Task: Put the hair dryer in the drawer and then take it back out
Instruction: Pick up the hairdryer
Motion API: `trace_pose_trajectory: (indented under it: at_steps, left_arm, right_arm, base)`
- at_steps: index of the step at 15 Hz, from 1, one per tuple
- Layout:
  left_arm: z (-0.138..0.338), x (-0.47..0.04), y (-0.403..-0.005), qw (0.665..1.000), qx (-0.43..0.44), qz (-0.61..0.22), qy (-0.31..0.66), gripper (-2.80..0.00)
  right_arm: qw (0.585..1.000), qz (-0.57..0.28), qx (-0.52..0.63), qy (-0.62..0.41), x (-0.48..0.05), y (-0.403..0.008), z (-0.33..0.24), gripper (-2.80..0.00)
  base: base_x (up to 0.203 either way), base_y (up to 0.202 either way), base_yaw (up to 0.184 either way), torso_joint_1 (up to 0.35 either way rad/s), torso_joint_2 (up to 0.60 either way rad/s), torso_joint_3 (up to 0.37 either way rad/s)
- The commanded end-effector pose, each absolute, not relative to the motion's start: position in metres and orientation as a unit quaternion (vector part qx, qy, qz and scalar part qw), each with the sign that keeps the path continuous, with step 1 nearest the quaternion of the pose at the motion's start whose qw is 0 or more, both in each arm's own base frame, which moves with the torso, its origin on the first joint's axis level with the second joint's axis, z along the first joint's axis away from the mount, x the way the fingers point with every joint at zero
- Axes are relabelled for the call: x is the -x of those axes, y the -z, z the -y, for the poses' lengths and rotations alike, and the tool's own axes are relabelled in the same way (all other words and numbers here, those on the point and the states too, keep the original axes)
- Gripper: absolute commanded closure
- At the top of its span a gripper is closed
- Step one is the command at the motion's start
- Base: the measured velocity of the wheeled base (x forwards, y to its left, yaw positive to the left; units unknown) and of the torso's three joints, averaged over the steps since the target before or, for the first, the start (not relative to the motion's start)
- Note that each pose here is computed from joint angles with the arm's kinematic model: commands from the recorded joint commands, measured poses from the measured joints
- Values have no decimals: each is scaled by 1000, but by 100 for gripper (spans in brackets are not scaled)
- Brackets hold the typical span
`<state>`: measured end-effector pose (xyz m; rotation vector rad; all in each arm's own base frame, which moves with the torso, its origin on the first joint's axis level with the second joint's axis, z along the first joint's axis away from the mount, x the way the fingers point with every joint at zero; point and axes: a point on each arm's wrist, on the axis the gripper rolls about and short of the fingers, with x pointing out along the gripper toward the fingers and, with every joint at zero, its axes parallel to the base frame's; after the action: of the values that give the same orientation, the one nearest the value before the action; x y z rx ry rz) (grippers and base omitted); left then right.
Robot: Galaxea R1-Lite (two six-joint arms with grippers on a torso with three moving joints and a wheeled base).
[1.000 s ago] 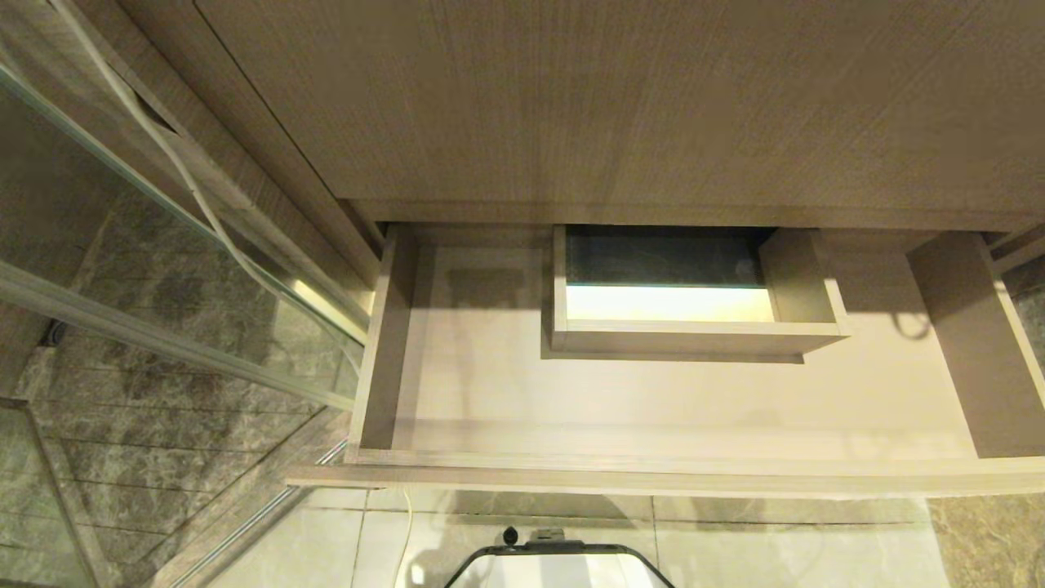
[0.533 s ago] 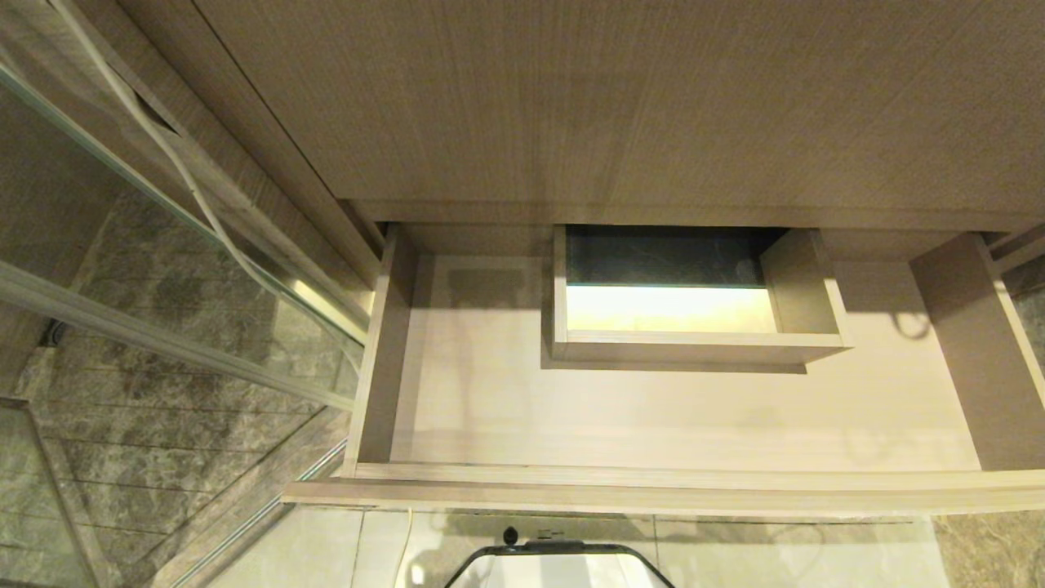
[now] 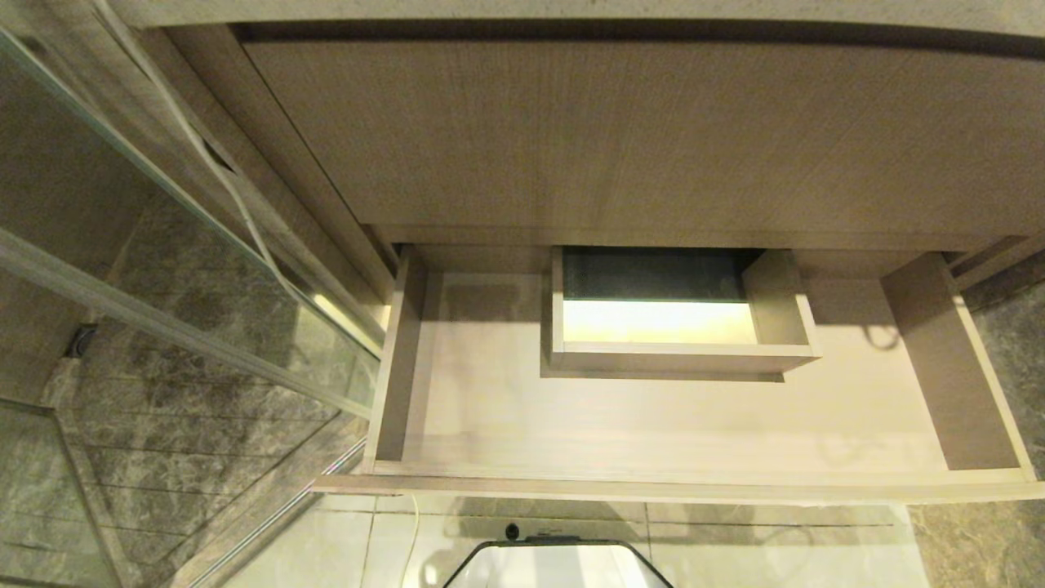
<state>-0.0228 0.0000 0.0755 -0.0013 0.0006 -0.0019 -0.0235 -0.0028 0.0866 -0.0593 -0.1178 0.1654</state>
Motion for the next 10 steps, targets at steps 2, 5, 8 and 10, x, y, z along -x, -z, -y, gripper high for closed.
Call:
trace_pose_trajectory:
  at_steps: [2, 5, 8, 10]
  left_arm:
    - [0, 23, -75, 1000, 1, 0, 1, 0]
    - [0, 23, -75, 1000, 1, -1, 2, 0]
    - [0, 23, -75, 1000, 1, 0, 1, 0]
    - [0, 23, -75, 1000, 1, -1, 1, 0]
  right_arm:
    - [994, 58, 30, -83, 23, -75, 3, 0]
    - [994, 58, 30, -83, 23, -75, 3, 0]
    - [995, 58, 29, -82, 23, -75, 3, 0]
    - [994, 58, 29, -83, 23, -75, 3, 0]
  base:
    - [0, 0, 0, 193, -509, -211]
    - [0, 0, 0, 453, -502, -227]
    - [0, 0, 0, 346, -521, -244]
    - [0, 0, 0, 310, -544, -253]
